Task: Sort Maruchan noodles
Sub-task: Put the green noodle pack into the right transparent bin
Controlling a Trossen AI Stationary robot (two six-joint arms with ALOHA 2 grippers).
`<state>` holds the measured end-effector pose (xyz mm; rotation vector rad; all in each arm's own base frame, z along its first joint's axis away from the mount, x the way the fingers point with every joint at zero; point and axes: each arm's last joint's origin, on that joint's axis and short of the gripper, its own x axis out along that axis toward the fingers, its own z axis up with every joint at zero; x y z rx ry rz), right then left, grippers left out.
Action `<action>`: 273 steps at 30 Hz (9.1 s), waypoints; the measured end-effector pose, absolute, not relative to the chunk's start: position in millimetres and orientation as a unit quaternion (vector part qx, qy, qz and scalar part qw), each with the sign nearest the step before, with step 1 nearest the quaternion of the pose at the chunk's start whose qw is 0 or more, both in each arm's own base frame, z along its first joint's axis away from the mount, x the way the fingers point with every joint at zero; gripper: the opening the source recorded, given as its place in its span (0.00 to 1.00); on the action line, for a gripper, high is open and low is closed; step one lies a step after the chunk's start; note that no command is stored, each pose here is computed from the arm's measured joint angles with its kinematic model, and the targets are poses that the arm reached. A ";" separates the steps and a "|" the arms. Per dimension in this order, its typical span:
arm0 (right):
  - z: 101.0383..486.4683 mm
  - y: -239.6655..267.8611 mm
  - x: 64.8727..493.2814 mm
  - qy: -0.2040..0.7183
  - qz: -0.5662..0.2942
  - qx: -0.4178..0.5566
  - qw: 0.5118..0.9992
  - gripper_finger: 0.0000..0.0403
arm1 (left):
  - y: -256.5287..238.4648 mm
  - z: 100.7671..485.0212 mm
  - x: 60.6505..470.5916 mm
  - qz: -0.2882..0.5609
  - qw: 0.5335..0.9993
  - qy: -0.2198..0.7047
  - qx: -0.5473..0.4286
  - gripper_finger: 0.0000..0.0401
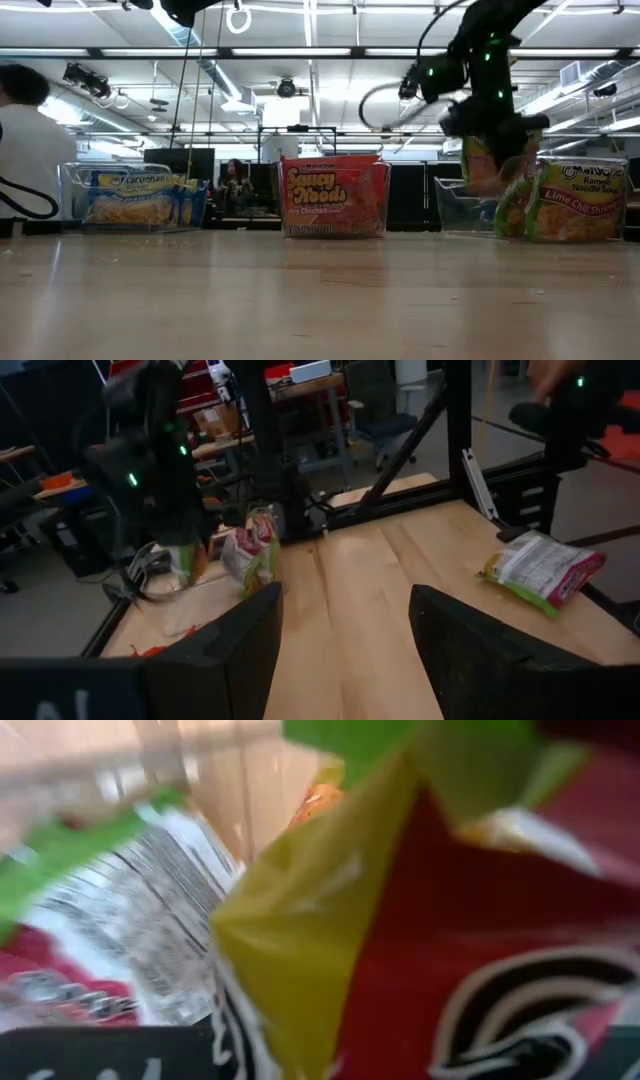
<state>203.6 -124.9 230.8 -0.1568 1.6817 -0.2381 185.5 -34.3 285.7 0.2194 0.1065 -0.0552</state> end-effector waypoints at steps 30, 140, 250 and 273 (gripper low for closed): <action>216.9 -148.4 181.3 0.759 -0.075 0.062 0.644 0.56 | -27.6 295.6 166.6 0.016 0.995 0.040 0.090 0.55; 225.3 183.4 257.1 0.479 0.063 -0.114 0.868 0.25 | -133.5 189.6 259.0 -0.071 0.992 0.086 0.065 0.45; 324.0 -95.8 187.0 0.608 -0.227 -0.054 0.759 0.17 | -80.0 232.9 250.9 -0.075 0.973 0.213 0.047 0.54; 197.2 -167.8 140.1 0.633 -0.197 0.067 0.746 0.16 | -72.5 280.7 205.8 -0.122 0.983 0.134 0.035 0.54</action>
